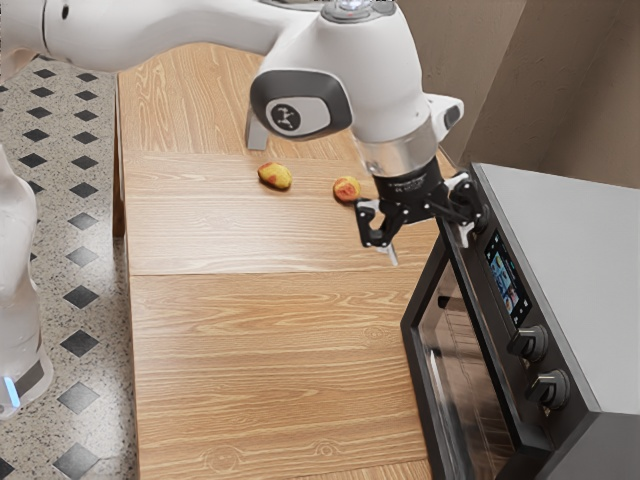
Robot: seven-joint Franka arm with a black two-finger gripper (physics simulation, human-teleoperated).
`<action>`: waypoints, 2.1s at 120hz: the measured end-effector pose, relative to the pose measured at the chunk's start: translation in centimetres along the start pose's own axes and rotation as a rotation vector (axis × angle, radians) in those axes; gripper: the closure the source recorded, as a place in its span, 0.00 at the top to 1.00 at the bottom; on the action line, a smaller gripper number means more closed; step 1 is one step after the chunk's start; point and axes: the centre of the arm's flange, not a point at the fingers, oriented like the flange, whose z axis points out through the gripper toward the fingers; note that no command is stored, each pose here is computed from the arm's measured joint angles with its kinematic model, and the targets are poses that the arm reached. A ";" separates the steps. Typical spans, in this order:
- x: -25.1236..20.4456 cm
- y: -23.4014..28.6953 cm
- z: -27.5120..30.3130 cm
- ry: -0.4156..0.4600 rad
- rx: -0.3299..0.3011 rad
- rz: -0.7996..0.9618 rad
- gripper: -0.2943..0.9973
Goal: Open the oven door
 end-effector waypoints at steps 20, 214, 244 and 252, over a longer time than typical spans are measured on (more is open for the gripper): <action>0.1 0.5 0.1 -0.007 -0.004 0.008 0.77; 2.2 -2.1 6.7 -0.070 0.121 -0.067 0.77; 2.8 -7.2 4.5 -0.033 0.098 -0.101 0.77; 3.2 -8.6 4.4 -0.031 0.103 -0.124 0.77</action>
